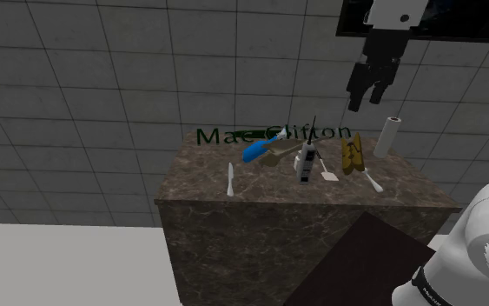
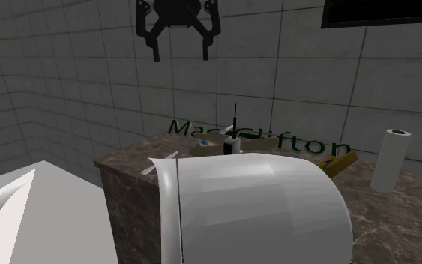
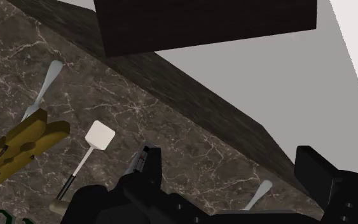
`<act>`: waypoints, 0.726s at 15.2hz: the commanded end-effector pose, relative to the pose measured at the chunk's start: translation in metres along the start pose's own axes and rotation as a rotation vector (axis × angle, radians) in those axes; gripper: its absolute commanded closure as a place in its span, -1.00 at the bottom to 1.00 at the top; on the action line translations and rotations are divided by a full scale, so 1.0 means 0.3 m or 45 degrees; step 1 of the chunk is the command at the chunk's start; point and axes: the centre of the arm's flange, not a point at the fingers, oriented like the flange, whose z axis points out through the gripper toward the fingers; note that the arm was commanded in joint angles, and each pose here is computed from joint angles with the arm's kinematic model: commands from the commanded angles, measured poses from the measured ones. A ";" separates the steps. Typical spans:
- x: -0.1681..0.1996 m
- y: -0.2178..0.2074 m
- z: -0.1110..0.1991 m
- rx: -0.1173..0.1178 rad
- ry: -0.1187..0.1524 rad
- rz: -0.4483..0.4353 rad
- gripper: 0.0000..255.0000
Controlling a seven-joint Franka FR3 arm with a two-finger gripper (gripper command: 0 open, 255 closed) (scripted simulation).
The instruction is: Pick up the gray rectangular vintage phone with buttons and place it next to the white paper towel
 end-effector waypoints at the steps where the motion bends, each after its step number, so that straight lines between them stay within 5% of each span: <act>1: 0.000 0.000 0.000 0.000 0.000 0.000 -1.00; 11: 0.313 0.102 0.307 -0.043 -0.048 0.198 -1.00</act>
